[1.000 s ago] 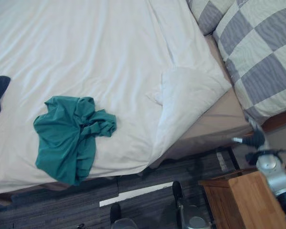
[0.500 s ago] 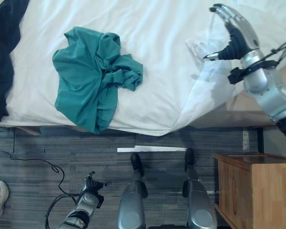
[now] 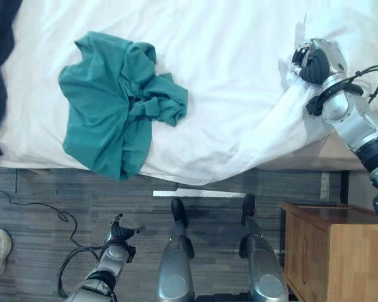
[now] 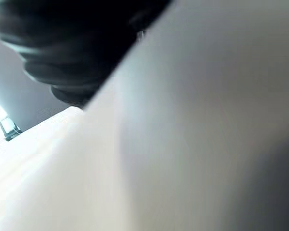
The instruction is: Tidy up the quilt and then pick up the clothes from the bed and put them into the laundry hamper.
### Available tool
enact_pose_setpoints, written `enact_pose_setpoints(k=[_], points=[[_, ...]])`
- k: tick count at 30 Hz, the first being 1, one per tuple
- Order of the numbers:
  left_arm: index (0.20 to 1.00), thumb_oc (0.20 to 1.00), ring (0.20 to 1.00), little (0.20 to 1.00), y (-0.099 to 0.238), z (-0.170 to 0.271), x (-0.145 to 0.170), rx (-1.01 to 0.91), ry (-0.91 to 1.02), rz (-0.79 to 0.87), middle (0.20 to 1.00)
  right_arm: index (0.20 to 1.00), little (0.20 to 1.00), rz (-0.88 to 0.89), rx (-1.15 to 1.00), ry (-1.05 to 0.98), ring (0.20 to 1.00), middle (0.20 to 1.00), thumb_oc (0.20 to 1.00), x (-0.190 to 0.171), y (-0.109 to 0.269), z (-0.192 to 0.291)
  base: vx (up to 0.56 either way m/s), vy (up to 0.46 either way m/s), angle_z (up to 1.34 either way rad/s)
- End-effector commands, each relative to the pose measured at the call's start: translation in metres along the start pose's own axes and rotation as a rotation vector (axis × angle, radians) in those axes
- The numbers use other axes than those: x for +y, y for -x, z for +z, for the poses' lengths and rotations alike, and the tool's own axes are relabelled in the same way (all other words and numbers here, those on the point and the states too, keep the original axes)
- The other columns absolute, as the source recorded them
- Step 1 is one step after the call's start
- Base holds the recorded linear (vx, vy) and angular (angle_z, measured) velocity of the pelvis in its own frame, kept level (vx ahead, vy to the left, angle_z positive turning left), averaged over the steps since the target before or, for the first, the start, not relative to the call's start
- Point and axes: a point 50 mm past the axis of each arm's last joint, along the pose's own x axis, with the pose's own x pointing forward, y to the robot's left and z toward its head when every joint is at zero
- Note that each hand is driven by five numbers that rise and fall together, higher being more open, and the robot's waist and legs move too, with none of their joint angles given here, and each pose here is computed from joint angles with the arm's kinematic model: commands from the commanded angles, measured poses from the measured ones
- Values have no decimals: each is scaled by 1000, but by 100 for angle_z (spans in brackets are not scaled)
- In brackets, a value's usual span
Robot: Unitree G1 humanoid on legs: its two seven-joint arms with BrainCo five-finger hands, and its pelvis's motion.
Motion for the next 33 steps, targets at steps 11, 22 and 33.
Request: enact_pose_setpoints(k=[11,22,33], points=[[1000,1000,1000,1000,19,-54,-21,231,-21,-52,1000,1000,1000,109,672,-384,1000,1000,1000,100,203,-127,88,39,-8],[1000,1000,1000,1000,20,-70,0,309,21,-6,1000,1000,1000,-132,1125,-454,1000,1000,1000,88,298,-176,69,36,-21],[1000,1000,1000,1000,8,-23,-20,132,-20,-42,1000,200,200,-576,426,-627,200,200,200,-9,101,-95,-86,-25,-1]])
